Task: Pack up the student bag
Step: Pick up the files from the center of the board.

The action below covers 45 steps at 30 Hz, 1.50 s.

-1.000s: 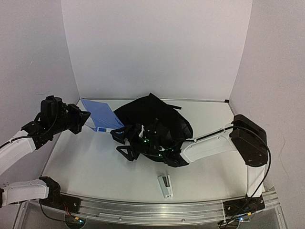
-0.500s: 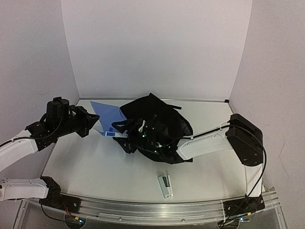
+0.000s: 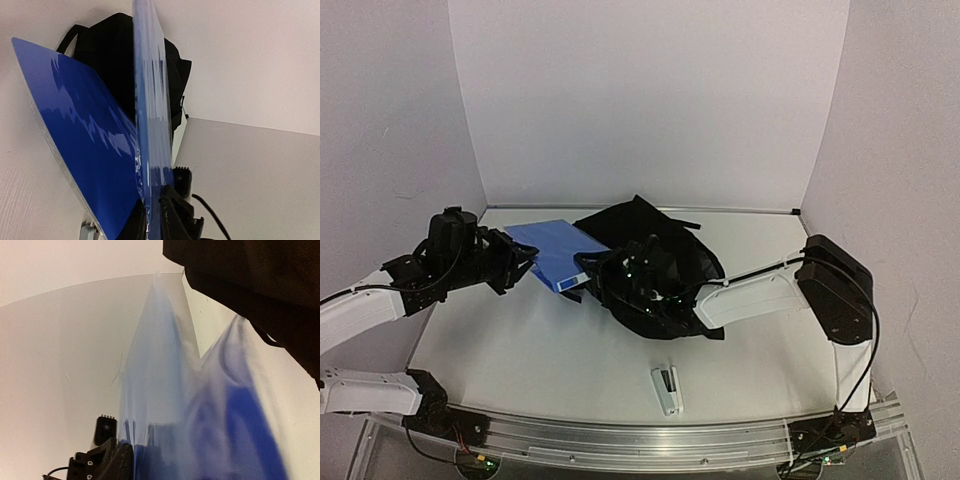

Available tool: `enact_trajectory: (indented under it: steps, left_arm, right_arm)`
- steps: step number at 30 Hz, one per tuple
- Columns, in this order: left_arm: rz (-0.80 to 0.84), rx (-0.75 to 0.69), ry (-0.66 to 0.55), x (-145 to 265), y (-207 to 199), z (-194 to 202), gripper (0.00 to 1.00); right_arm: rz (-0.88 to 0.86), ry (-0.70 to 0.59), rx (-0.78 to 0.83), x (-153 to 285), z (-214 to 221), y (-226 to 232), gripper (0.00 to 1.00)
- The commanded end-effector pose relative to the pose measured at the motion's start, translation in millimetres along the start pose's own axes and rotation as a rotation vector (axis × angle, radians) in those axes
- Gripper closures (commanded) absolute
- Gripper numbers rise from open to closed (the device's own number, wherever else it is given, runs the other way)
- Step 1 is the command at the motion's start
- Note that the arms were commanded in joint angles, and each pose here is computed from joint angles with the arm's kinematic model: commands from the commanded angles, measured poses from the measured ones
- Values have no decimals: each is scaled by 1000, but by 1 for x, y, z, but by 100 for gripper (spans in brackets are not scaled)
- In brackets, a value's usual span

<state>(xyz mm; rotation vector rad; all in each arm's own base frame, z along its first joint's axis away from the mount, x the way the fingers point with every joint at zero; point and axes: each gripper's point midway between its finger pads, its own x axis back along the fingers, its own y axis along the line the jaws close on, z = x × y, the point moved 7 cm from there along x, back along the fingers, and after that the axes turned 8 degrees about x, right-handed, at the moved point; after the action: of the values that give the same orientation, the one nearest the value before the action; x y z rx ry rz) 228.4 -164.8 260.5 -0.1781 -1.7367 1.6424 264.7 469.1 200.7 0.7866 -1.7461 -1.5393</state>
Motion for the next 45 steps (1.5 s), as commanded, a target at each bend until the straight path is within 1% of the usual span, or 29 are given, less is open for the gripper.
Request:
enact_trajectory:
  steps: [1,2,3,5,8,10,13,16,17,22,25,27,30,32,35,37,41,45]
  left_arm:
    - [26,-51,56,4,-16,9,68]
    - [22,-72,58,6,-17,9,61]
    - [20,-92,57,8,-19,9,51]
    - [19,-128,54,14,-22,9,35]
    - [8,-201,28,25,-26,7,22]
    - [1,-284,-9,37,-34,4,17]
    - [0,-416,-72,53,-49,0,13]
    - [-3,-578,-68,56,-62,1,8]
    - [-3,-629,-61,55,-68,2,7]
    - [-93,-874,8,16,-71,5,6]
    - [-62,-971,109,-12,-74,15,6]
    - [4,-1027,156,-26,-80,24,6]
    - [51,-1131,229,-48,-85,44,6]
    - [47,-1201,279,-65,-84,62,6]
    - [52,-1314,349,-86,-82,96,6]
    - [37,-1364,385,-101,-75,115,6]
    - [23,-1462,450,-120,-65,153,4]
    - [-7,-1562,473,-136,-53,184,2]
  right_arm:
    - [-155,-37,-3,16,-11,54,80]
    - [-165,-39,4,19,-12,59,81]
    - [-173,-40,11,21,-12,62,81]
    - [-193,-40,24,27,-14,71,84]
    - [-233,-39,40,38,-16,88,87]
    - [-254,-54,63,48,-18,99,89]
    - [-263,-112,120,65,-27,111,93]
    - [-214,-199,217,85,-38,122,97]
    - [-173,-224,256,91,-42,121,98]
    - [11,-410,495,137,-72,141,100]
    - [141,-492,598,165,-94,145,100]
    - [226,-537,650,183,-109,144,100]
    - [318,-585,696,210,-137,143,100]
    - [360,-619,704,226,-158,142,100]
    - [429,-646,732,246,-177,135,100]
    - [466,-670,741,256,-188,132,100]
    - [505,-693,734,269,-201,124,100]
    - [510,-702,716,276,-208,119,100]
